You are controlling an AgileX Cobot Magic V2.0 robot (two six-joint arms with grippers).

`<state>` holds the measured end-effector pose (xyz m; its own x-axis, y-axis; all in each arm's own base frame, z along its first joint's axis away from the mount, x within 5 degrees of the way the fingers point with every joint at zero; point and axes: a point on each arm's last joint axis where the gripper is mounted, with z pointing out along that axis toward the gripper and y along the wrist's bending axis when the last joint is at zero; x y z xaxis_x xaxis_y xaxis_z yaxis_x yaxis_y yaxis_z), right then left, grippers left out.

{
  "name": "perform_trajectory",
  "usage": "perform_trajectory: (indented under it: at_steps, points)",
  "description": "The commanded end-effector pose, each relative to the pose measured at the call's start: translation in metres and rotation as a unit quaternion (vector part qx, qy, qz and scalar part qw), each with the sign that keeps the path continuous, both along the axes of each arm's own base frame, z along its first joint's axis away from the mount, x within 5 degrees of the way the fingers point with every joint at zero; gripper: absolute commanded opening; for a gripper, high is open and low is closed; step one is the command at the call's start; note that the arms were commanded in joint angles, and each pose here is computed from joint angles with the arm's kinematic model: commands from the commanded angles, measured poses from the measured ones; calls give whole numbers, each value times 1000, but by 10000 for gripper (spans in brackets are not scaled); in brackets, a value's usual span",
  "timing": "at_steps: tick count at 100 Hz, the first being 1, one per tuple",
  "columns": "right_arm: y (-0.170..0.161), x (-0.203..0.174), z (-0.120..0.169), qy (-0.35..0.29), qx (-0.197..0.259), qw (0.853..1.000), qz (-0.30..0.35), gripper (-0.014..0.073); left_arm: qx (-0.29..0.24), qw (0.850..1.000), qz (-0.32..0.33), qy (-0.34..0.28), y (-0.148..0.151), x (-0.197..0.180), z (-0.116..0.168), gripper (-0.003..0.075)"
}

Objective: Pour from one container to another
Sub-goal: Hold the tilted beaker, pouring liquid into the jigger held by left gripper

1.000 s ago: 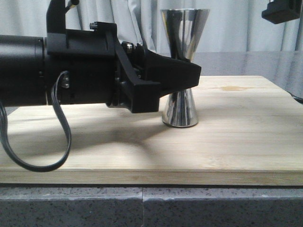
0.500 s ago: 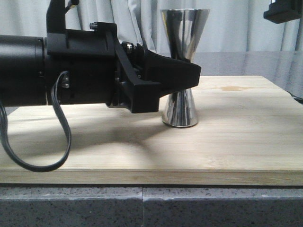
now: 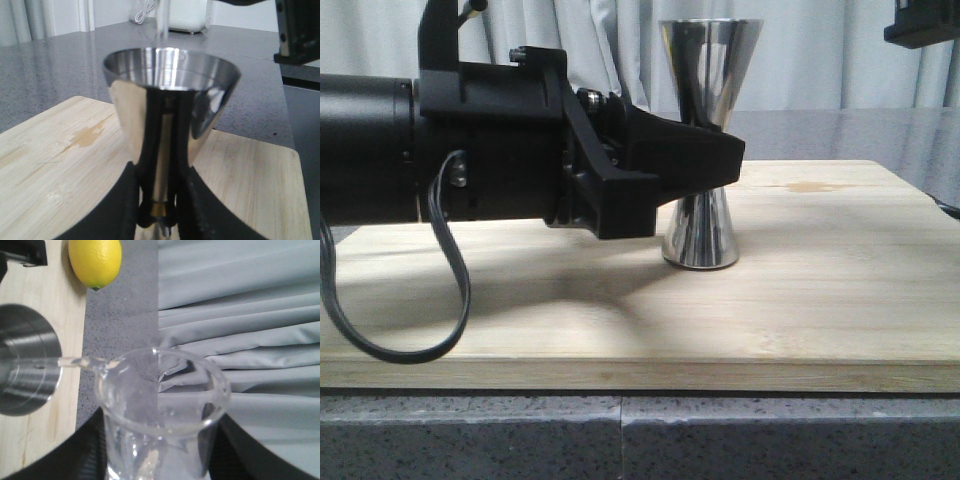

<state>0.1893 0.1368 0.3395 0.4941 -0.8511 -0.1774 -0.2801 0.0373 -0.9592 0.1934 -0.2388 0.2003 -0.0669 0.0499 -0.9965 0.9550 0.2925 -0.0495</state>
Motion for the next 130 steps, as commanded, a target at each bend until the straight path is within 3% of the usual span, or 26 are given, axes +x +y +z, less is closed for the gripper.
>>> perform_trajectory:
  at_steps: [1, 130]
  points:
    - [-1, -4, 20, -38, 7, 999, 10, 193, -66, 998, -5, -25, -2, 1, 24, -19]
    - [-1, -4, 21, -80, -47, 995, 22, 193, -66, 998, -5, -25, -2, 1, 24, -19]
